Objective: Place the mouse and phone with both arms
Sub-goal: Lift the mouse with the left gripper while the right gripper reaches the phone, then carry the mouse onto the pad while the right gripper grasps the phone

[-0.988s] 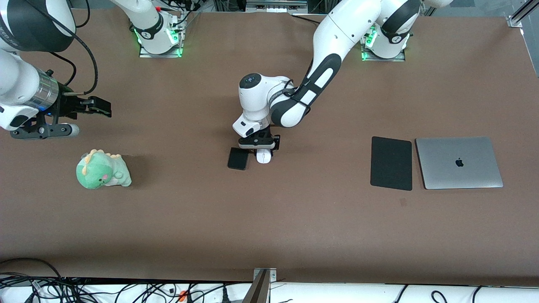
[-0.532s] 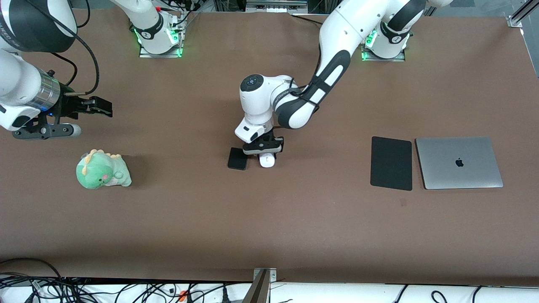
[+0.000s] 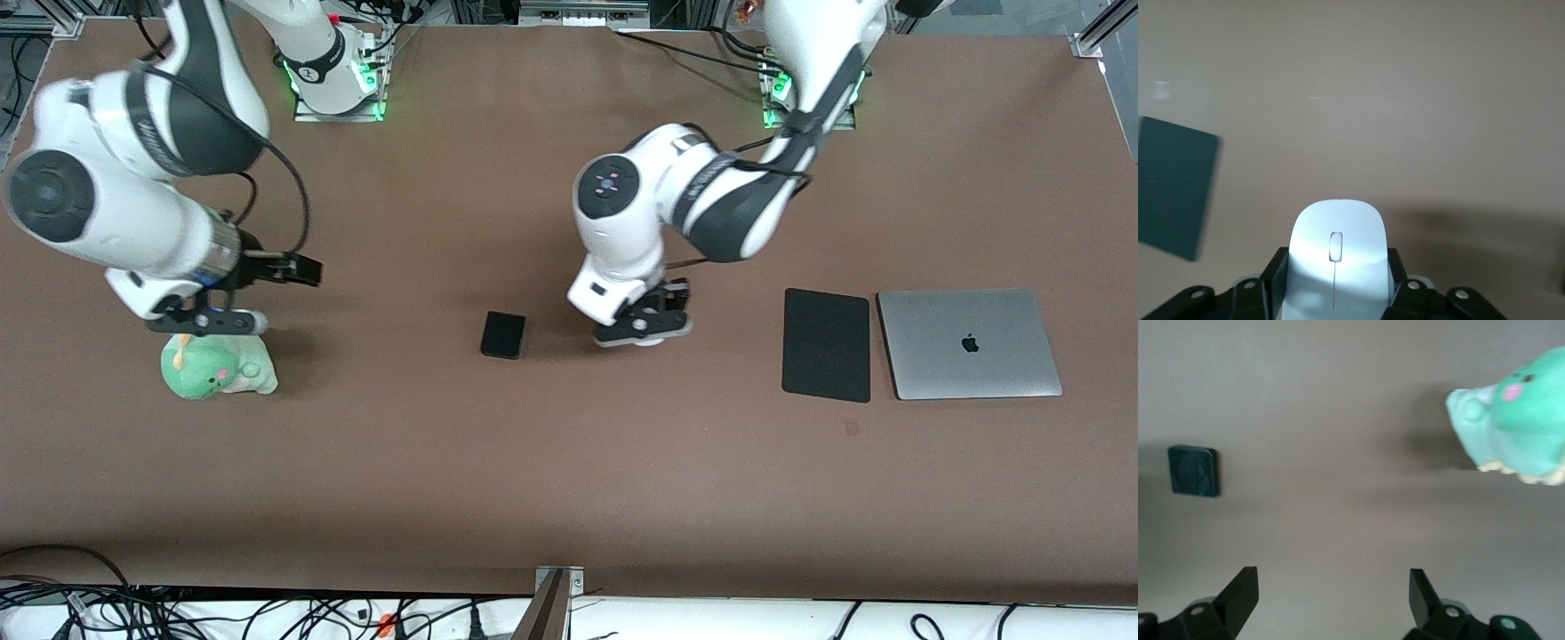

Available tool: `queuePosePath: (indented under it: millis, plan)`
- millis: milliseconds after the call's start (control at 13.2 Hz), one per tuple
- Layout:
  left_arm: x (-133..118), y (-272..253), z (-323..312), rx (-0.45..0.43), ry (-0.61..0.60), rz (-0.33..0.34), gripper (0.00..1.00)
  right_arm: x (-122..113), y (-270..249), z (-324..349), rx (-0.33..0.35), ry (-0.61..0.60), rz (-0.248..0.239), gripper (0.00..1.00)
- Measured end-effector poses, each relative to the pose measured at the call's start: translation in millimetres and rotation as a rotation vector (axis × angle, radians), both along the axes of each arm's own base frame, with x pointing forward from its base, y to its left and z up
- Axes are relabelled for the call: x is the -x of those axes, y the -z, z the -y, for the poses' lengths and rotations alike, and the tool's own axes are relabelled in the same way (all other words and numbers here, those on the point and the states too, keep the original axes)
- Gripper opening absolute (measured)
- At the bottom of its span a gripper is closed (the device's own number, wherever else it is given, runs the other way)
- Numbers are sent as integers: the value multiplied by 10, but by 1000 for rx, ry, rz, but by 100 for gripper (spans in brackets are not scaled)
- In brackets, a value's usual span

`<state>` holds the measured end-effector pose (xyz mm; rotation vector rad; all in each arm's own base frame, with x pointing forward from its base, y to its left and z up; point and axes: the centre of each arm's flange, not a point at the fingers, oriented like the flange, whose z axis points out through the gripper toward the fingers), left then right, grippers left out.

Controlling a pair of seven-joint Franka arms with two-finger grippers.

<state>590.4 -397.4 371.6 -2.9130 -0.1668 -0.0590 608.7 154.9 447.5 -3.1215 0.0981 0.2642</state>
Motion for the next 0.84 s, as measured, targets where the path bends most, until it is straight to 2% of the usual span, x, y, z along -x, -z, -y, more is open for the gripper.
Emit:
queuePosePath:
  millis: [152,304,456,608,836]
  plan:
    - [-251,-191,-565,17,-9,-57,61,1,345,-391,7,29,27,100]
    - [-525,-253,-1161,84,-33,-104,61,29,745,-778,7,62,78,100]
    - [-719,-250,-1675,107,-7,-129,61,89,1150,-1135,3,91,130,100]
    - [-821,-245,-2150,108,25,-167,61,164,1511,-1453,-1,129,168,100]
    - [-840,-175,-2884,114,110,-241,61,349,1961,-1975,-19,171,222,100]
